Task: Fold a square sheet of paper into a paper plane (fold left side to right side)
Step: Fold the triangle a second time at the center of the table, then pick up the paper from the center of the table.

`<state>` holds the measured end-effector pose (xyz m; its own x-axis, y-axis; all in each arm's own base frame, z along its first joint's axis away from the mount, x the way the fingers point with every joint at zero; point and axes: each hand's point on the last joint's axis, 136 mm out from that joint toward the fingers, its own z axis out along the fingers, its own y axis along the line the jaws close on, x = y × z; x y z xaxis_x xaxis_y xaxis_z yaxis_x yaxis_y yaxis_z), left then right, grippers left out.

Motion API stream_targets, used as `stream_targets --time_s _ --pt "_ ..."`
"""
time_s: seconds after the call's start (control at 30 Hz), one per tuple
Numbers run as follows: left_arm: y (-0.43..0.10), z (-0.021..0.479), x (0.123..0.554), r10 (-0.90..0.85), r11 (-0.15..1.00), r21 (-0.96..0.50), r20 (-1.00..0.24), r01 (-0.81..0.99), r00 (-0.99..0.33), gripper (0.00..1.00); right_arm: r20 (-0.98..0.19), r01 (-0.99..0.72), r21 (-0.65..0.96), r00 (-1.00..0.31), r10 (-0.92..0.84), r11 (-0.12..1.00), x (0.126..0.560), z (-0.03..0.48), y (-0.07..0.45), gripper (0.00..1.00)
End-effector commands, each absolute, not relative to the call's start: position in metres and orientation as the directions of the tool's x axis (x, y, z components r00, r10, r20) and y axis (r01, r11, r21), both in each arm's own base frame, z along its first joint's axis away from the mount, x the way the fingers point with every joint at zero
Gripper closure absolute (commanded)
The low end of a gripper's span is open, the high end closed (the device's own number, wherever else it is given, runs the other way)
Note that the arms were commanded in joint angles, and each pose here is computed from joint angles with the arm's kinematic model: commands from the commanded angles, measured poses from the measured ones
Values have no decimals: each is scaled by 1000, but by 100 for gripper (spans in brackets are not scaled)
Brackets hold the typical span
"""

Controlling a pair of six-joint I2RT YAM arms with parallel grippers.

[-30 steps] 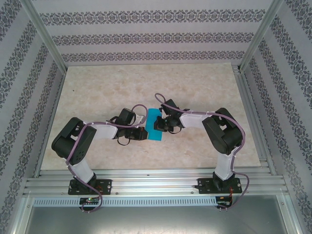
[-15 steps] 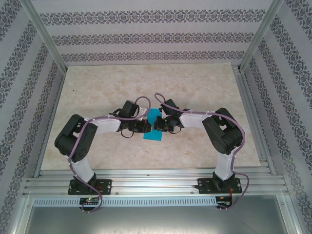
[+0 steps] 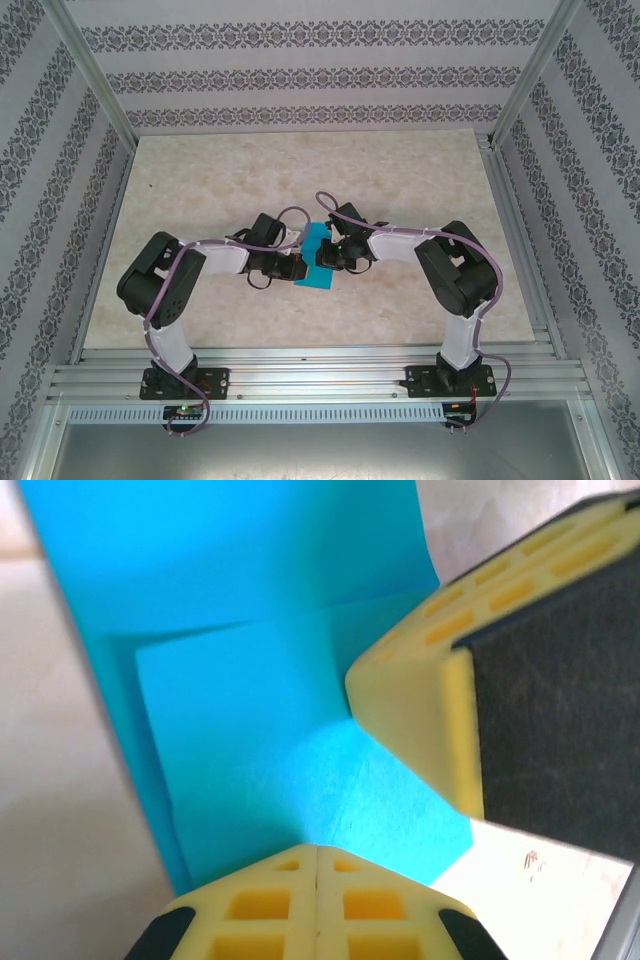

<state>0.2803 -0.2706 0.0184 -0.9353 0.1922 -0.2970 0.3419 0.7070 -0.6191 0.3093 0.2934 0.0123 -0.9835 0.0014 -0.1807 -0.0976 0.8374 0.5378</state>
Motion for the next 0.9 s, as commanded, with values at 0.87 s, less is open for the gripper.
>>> stream_targets --time_s 0.87 --pt "-233 85 271 74 742 -598 -377 303 -923 74 -320 -124 550 -945 72 826 331 78 264 67"
